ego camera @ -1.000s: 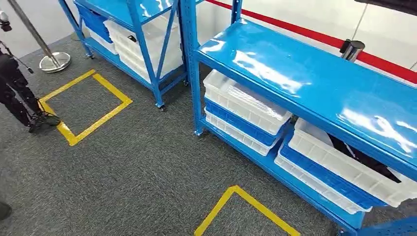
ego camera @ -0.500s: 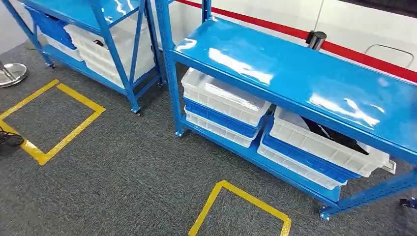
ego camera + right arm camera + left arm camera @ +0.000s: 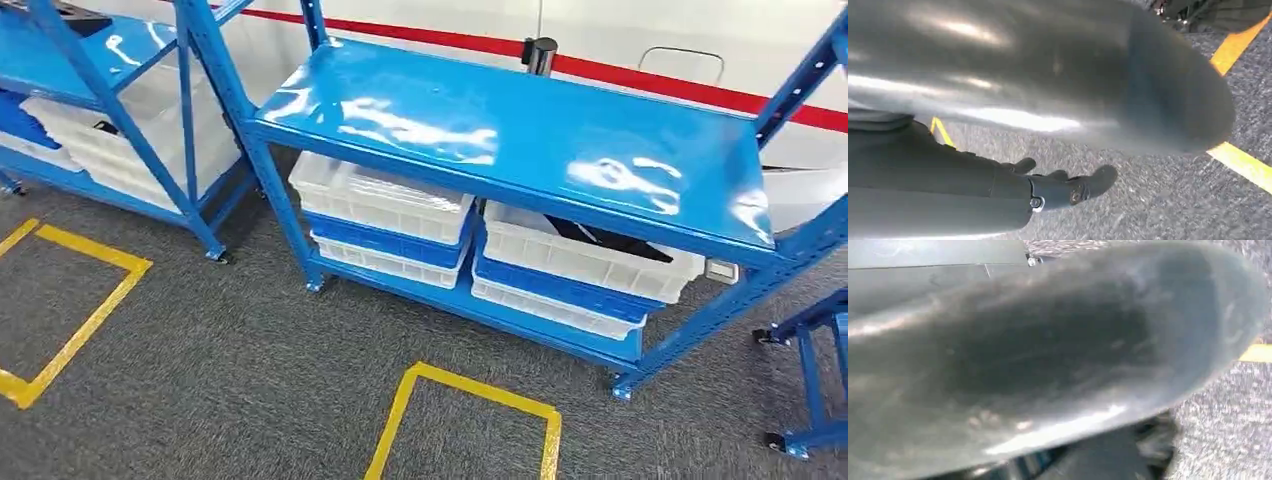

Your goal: Take the parts from the cabinet and place them on the table.

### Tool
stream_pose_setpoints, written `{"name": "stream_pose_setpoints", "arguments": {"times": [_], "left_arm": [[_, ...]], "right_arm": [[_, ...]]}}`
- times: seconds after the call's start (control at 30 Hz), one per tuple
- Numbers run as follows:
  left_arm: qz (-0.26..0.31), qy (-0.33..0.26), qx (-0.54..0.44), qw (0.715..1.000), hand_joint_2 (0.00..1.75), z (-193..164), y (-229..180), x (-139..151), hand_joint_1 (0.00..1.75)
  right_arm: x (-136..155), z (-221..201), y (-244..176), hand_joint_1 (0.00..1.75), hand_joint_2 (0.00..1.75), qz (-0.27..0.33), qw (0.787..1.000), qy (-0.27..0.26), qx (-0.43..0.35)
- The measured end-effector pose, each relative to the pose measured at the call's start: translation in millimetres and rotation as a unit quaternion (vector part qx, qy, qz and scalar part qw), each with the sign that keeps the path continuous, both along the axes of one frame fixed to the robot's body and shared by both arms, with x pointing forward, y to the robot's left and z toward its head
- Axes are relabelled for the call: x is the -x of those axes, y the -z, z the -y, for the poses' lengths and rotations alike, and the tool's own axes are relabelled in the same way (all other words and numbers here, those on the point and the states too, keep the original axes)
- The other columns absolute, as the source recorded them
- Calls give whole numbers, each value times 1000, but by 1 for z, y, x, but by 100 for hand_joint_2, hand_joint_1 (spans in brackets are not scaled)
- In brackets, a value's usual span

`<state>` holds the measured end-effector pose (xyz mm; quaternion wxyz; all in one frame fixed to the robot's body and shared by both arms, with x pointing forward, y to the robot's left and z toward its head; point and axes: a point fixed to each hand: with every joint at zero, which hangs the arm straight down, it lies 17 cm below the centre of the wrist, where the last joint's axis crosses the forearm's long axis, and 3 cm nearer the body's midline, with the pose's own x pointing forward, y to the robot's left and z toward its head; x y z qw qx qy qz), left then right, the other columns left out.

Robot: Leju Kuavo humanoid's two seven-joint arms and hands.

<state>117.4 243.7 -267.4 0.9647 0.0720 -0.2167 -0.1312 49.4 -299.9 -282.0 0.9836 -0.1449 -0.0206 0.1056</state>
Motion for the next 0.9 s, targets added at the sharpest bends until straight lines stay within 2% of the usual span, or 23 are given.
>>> {"name": "stream_pose_setpoints", "arguments": {"times": [0.57,0.77,0.9], "left_arm": [[-1,0,-4,1000,0,-2,0,1,0],[-3,-2,-4,1000,0,-2,1,3,0],[0,-2,-4,1000,0,-1,0,-2,0]], "right_arm": [[6,1,1,0,0,-4,1000,-1,1],[-6,1,-1,0,0,4,1000,-2,1],[-2,0,0,0,0,2,1000,-2,0]]}}
